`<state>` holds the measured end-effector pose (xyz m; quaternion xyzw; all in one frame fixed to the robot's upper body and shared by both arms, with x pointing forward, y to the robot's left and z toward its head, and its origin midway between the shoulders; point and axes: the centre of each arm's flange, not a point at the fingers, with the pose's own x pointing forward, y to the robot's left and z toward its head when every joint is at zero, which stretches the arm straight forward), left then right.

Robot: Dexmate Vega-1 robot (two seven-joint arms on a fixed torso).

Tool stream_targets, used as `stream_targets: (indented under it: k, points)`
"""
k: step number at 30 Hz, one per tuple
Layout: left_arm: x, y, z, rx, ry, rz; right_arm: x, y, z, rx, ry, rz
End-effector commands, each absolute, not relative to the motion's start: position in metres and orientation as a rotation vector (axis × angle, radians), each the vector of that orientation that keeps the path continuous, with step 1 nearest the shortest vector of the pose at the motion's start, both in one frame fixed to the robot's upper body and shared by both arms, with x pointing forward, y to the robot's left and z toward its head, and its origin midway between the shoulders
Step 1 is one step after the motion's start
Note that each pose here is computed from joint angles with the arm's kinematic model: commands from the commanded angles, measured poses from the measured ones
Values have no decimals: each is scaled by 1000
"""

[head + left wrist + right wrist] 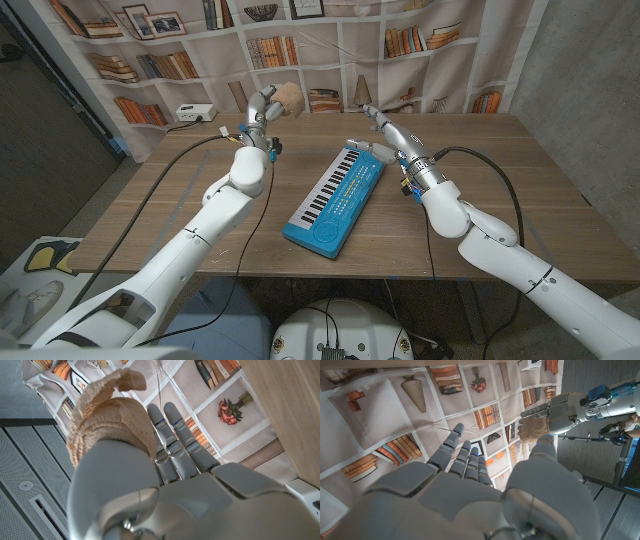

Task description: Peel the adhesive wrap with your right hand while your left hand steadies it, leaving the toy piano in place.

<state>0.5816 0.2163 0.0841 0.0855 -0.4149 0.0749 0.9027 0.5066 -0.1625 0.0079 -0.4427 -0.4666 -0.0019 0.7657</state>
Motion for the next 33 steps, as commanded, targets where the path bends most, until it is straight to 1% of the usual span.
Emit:
stream_targets:
  k: [1, 6, 10, 25, 33]
  points:
    - [569, 214, 96, 244, -935, 186, 501, -154, 7, -980, -1022, 2]
    - [568, 213, 96, 262, -943, 191, 498, -146, 5, -995, -1054, -30]
    - [566, 213, 99, 289, -982, 169, 498, -143, 3, -950, -1037, -36]
    - [549, 217, 105, 378, -1077, 215, 510, -140, 5, -746, -909, 160]
    - [533, 215, 109, 474, -1130, 273, 518, -145, 1, -617, -835, 261]
